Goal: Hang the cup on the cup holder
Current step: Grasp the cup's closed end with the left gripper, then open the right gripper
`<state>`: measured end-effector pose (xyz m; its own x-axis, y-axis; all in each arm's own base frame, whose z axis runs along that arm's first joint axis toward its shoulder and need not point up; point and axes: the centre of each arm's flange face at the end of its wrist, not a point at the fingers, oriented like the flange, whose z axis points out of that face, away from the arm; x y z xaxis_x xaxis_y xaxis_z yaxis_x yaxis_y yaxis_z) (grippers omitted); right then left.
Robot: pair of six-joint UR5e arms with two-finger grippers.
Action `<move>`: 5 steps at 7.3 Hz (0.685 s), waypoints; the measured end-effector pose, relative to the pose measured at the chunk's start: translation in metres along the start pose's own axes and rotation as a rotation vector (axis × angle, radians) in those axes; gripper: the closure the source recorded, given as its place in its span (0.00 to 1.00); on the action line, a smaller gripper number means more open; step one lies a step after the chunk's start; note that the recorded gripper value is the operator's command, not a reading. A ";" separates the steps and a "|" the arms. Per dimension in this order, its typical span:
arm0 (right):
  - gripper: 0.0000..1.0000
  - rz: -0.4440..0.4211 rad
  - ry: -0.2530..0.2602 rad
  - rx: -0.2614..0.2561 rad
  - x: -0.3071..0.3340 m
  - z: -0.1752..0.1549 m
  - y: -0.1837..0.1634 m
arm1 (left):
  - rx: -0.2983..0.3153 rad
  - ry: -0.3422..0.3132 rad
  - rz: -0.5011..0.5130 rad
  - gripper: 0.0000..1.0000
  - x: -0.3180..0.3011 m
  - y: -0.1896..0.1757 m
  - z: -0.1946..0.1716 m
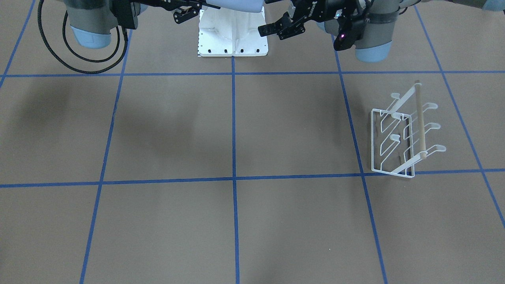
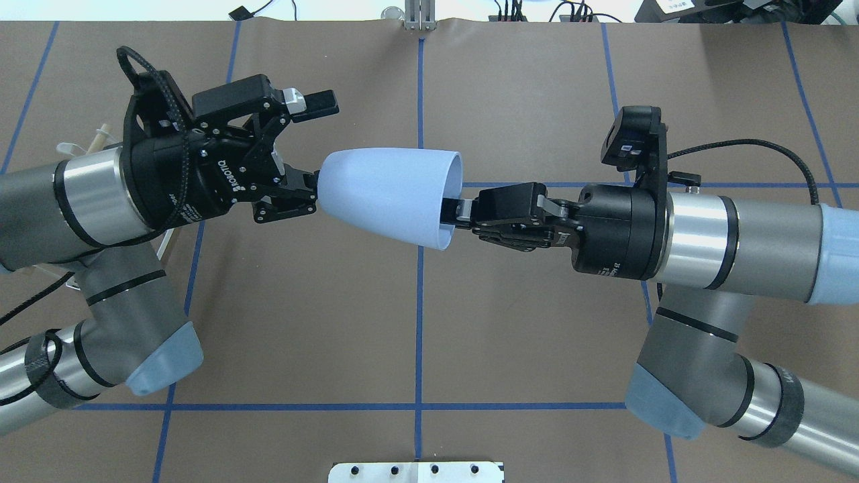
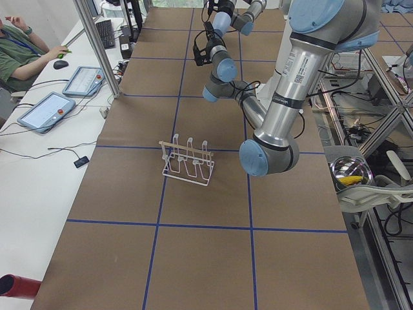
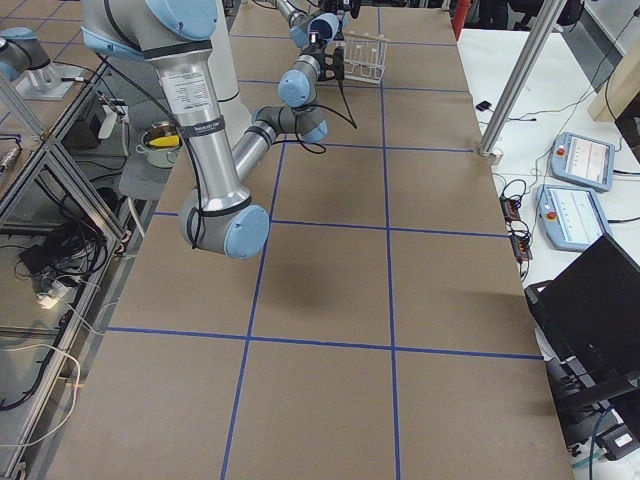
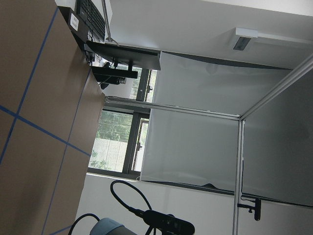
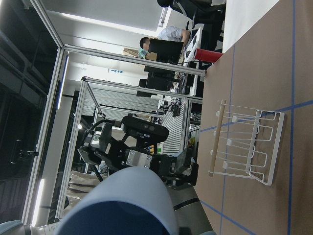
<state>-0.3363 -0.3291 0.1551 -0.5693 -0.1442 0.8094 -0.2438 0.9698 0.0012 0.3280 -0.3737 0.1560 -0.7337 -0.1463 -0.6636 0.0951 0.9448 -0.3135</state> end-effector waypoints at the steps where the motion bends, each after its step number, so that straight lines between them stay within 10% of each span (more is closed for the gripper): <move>1: 1.00 -0.002 -0.002 -0.001 0.000 0.000 0.000 | -0.014 0.003 -0.010 0.02 -0.001 0.007 0.003; 5: 1.00 -0.008 -0.003 -0.001 0.000 0.000 0.000 | -0.042 0.021 -0.018 0.03 0.005 0.019 0.002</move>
<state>-0.3368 -0.3290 0.1549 -0.5699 -0.1520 0.8076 -0.2472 0.9689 0.0080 0.3276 -0.3567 0.1452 -0.7487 -0.1576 -0.6439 0.0538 0.9537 -0.2960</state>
